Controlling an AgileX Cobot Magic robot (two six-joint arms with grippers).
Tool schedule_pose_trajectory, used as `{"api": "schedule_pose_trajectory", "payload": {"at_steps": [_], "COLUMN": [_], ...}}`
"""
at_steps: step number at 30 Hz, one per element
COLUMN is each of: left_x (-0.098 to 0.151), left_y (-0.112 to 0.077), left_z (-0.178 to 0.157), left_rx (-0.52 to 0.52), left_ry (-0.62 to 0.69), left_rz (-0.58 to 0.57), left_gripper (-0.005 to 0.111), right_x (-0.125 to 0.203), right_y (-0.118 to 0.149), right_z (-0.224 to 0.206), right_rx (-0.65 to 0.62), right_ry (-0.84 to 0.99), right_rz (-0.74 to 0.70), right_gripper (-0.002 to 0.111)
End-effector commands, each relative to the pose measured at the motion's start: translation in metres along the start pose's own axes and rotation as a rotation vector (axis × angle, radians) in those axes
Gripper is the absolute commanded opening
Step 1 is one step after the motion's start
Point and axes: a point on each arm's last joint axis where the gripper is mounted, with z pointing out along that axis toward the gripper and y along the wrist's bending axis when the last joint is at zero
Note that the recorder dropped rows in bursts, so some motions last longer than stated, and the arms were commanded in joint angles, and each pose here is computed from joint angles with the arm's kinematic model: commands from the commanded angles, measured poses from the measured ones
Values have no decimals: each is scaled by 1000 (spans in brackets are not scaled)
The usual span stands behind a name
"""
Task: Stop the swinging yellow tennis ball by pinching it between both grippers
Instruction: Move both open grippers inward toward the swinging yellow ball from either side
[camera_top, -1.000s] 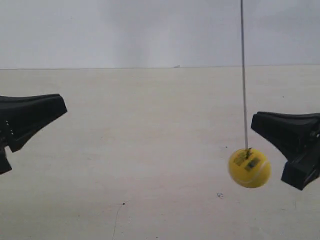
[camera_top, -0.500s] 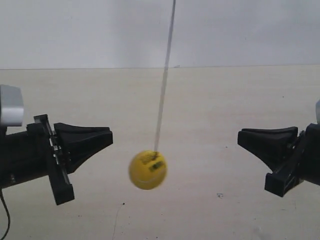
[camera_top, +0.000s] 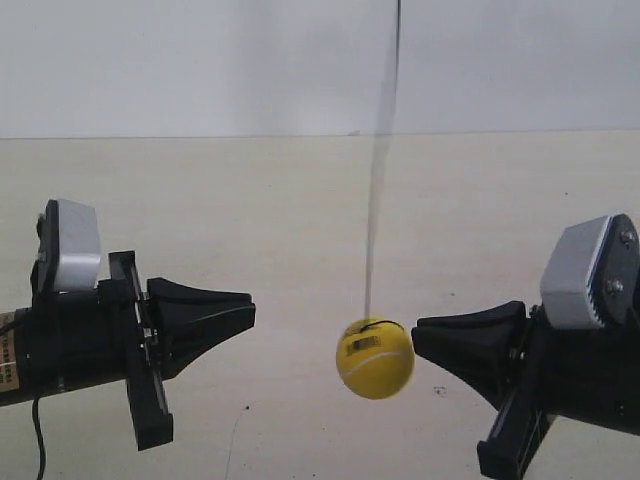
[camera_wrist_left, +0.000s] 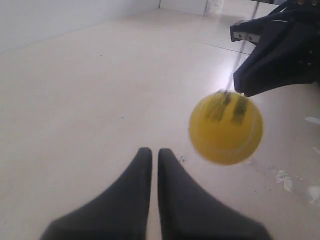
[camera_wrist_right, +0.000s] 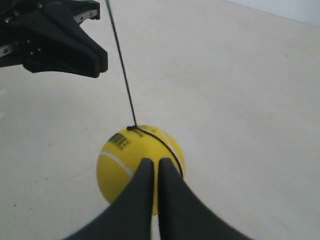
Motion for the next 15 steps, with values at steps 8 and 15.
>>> {"api": "schedule_pose_trajectory", "payload": {"at_steps": [8,15], "left_x": [1,8], "left_y": [-4,-3], "left_z": [2,4], "left_rx": [41,49], "left_ry": [12,25], "left_rz": [19,-2], "left_gripper": [5,5], "right_x": [2,1], "right_y": [-5,6], "right_z": [4,8], "right_rx": [99,41], "right_ry": [39,36], "right_rz": [-12,-46], "right_gripper": [0,0]}}
